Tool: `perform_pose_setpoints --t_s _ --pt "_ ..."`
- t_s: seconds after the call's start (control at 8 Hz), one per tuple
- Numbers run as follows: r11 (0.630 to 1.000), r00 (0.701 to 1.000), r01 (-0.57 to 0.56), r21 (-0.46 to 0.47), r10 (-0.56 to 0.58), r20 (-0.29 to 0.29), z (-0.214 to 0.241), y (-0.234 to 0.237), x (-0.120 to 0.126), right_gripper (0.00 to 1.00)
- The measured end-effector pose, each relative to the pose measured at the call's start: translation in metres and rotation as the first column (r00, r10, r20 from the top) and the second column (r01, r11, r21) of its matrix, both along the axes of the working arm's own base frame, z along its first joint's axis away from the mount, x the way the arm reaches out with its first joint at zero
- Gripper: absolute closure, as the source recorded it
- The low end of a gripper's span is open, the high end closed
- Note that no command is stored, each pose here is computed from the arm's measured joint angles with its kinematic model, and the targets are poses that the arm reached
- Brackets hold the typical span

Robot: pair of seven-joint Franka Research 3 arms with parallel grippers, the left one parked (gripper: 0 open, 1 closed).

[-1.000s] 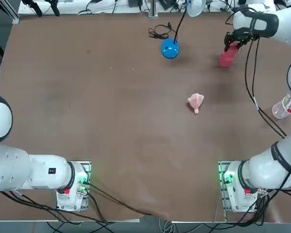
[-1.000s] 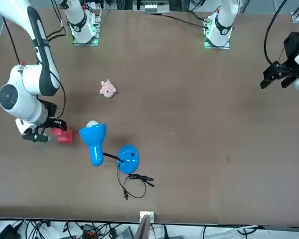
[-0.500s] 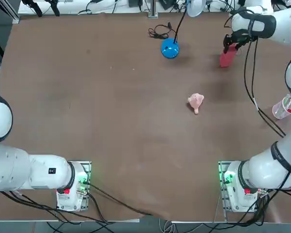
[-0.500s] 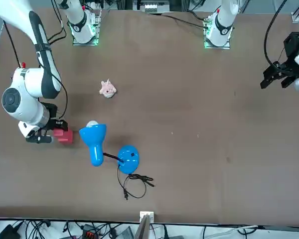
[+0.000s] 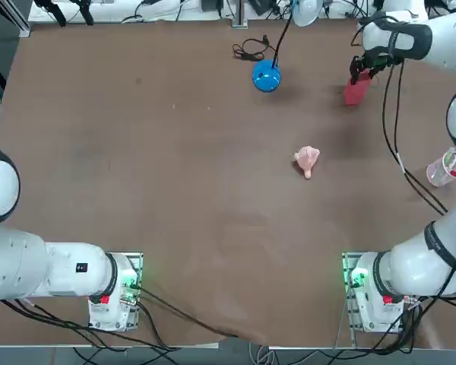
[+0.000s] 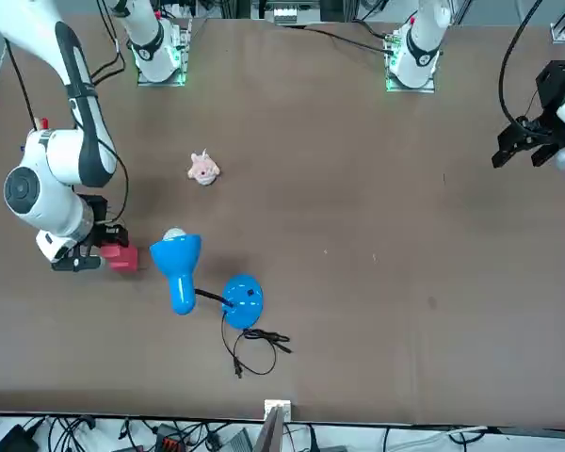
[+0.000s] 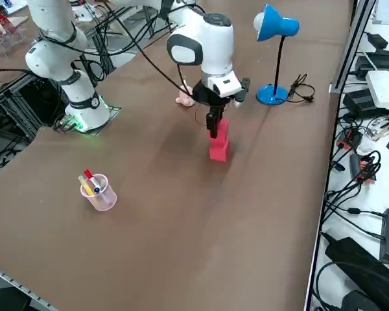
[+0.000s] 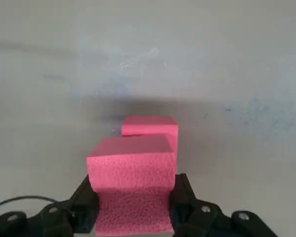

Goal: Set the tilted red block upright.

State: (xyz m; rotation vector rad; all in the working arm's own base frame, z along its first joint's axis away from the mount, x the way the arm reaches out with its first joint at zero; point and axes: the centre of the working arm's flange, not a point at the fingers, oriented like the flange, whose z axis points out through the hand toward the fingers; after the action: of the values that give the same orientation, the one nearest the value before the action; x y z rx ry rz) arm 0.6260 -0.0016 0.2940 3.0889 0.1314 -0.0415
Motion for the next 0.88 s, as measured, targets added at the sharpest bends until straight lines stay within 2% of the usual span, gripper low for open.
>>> perform_pose_setpoints --t_s 0.88 --pt "1.000 1.000 0.012 -0.001 -0.012 0.011 -0.0015 -0.0094 0.0034 0.28"
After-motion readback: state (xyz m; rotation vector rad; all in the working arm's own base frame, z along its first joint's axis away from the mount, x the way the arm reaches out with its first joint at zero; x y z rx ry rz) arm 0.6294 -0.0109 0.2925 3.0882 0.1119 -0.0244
